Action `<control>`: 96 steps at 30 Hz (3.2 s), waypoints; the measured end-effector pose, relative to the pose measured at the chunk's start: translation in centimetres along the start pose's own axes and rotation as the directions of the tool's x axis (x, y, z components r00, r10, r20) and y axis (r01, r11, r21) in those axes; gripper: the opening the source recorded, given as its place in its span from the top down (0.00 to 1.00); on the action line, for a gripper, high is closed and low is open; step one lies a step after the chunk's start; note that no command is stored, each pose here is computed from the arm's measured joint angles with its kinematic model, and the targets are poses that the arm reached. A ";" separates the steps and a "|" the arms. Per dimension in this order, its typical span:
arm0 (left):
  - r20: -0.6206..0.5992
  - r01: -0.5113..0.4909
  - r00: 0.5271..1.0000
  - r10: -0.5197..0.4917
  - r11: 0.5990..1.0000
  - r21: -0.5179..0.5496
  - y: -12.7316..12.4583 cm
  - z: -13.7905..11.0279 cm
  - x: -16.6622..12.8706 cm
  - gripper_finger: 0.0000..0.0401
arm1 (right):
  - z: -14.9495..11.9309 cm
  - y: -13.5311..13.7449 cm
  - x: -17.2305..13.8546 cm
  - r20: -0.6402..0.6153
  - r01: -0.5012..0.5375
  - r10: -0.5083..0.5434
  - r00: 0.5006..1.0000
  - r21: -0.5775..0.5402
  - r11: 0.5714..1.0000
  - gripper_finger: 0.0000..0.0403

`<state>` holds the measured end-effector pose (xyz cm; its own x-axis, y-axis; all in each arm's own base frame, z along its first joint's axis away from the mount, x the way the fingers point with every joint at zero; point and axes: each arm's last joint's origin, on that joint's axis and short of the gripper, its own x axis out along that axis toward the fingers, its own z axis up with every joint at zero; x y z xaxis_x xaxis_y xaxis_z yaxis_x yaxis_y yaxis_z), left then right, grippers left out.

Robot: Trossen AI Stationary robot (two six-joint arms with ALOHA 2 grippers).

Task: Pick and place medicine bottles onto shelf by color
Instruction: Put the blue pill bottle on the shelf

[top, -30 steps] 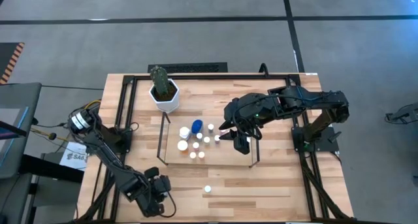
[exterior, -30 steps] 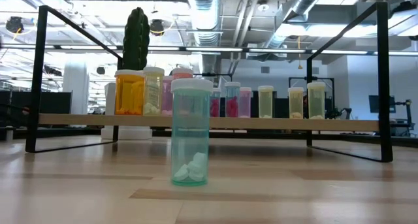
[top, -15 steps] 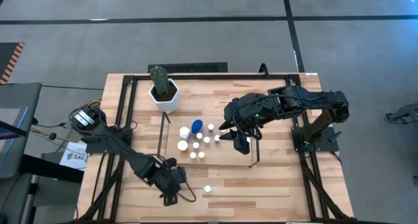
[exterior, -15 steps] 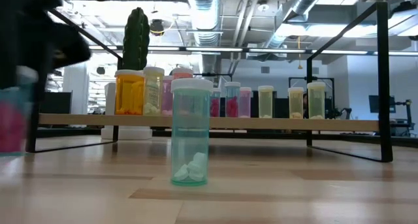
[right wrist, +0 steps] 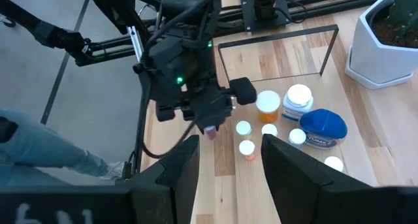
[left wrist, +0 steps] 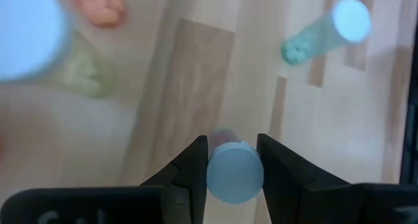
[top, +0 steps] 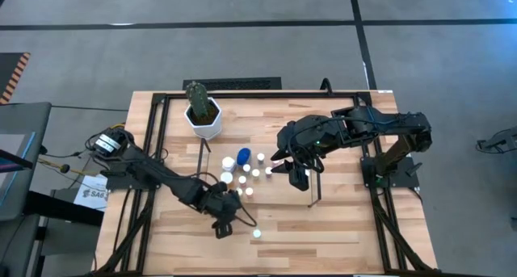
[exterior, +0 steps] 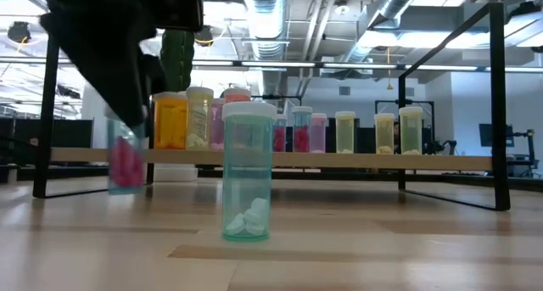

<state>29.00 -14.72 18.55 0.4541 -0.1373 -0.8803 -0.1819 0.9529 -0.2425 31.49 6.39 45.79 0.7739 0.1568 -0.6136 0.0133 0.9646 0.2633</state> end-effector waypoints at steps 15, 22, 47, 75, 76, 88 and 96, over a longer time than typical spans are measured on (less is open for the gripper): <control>-0.047 -0.018 0.999 0.017 1.000 -0.005 0.4 0.2 1.6 0.77 | 0.1 0.0 0.0 0.007 -0.003 0.003 1.000 0.000 1.000 0.54; -0.053 -0.021 0.998 0.020 1.000 -0.017 0.4 0.2 1.8 0.76 | 0.1 0.0 0.0 0.008 -0.002 0.002 1.000 0.000 1.000 0.54; -0.075 -0.030 0.997 0.026 0.998 -0.050 -1.8 2.3 -1.0 0.57 | 0.1 0.0 0.0 0.007 -0.003 0.003 1.000 0.000 1.000 0.54; 0.295 0.122 0.955 -0.015 0.929 -0.348 1.7 -3.1 -25.0 0.57 | 0.1 0.0 0.0 0.007 -0.003 0.003 1.000 0.000 1.000 0.54; 0.288 0.114 0.958 -0.003 0.922 -0.370 1.9 -3.3 -25.2 0.57 | 0.1 0.0 0.0 0.007 -0.003 0.003 1.000 0.000 1.000 0.54; 0.135 0.015 0.989 0.056 0.880 -0.475 2.8 -5.5 -25.4 0.57 | 2.2 0.5 -0.2 0.227 -0.048 0.047 0.973 0.001 0.999 0.54; 0.117 0.014 0.992 0.049 0.876 -0.483 2.8 -5.5 -25.4 0.57 | 2.0 1.9 1.0 0.226 -0.085 0.086 0.970 -0.014 0.996 0.54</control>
<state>12.12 -10.07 37.98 0.5438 -0.0578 -0.8372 -0.5742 0.7019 -0.4215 33.60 7.96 47.15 0.8951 0.1875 -0.4045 -0.0617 0.9507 0.3040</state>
